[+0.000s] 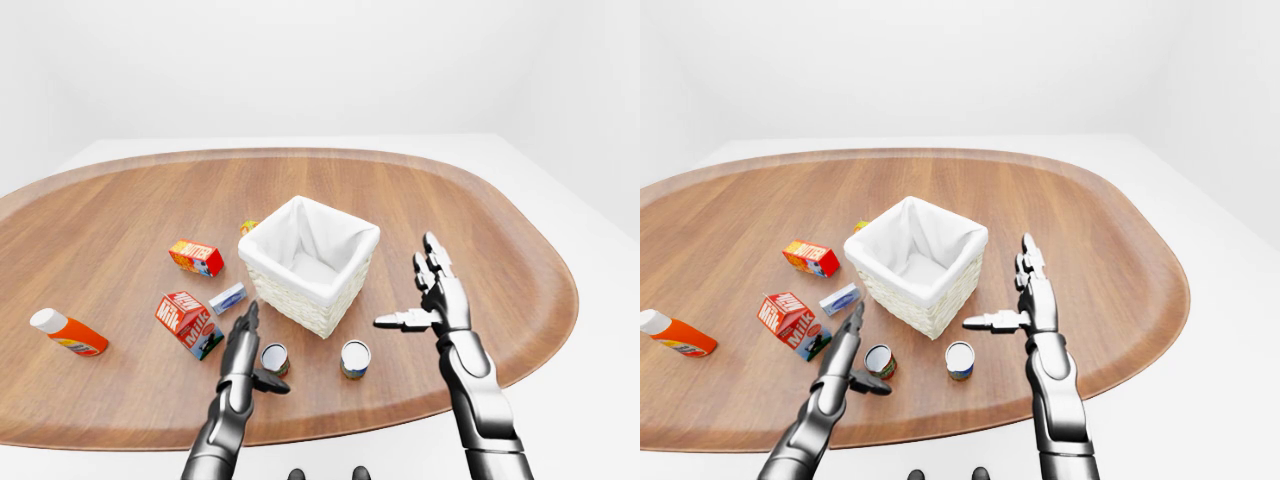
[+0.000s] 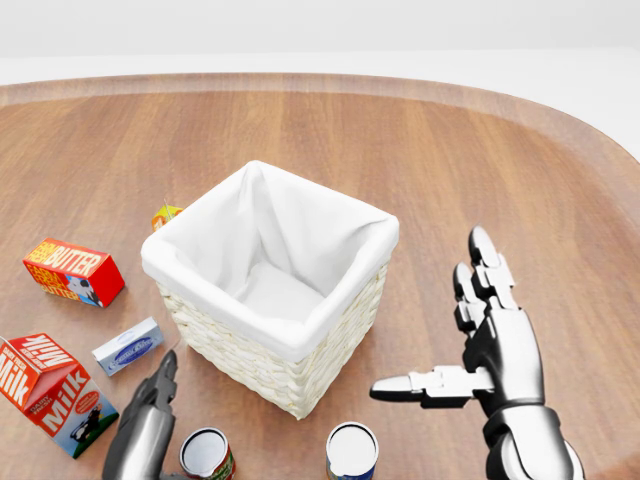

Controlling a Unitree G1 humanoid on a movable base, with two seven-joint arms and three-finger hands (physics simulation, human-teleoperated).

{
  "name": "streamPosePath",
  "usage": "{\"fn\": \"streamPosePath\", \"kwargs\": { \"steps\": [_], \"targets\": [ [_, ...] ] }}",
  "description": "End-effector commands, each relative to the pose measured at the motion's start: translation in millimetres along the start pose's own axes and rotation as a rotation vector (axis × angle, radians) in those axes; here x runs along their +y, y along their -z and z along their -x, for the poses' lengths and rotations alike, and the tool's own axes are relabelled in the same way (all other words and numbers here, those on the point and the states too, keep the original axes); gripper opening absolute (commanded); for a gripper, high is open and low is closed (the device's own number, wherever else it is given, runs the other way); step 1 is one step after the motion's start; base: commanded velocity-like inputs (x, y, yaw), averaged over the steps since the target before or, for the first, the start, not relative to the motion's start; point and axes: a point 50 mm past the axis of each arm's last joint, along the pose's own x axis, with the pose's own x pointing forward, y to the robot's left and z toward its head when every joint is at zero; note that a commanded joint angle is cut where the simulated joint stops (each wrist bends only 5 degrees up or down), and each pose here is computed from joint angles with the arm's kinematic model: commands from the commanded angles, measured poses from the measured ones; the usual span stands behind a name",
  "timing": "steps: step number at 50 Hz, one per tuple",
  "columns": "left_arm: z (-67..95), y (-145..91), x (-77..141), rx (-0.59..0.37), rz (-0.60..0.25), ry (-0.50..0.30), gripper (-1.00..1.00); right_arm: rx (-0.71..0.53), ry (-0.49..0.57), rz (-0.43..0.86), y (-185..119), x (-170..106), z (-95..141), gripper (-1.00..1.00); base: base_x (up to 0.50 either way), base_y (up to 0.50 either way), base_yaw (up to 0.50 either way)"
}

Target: Pick up the tomato sauce, and put it in the basket.

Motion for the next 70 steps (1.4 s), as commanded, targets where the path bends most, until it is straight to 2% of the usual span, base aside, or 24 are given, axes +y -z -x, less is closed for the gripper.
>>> {"fn": "streamPosePath", "kwargs": {
  "steps": [1, 24, 70],
  "targets": [
    [-1.4, 0.9, -0.2, 0.006, -0.006, -0.001, 1.0, -0.001, -0.001, 0.0, -0.1, 0.2, 0.3, 1.0, 0.0, 0.0, 0.0],
    [-6.8, -0.3, -1.2, 0.012, -0.023, -0.003, 1.0, -0.003, 0.0, -0.001, -0.6, -0.1, 0.7, 1.0, 0.0, 0.0, 0.0],
    [-5.8, 0.5, -9.4, 0.017, -0.053, 0.012, 1.0, -0.016, 0.0, -0.003, -3.6, -0.4, 1.0, 1.0, 0.0, 0.0, 0.0]
  ]
}}
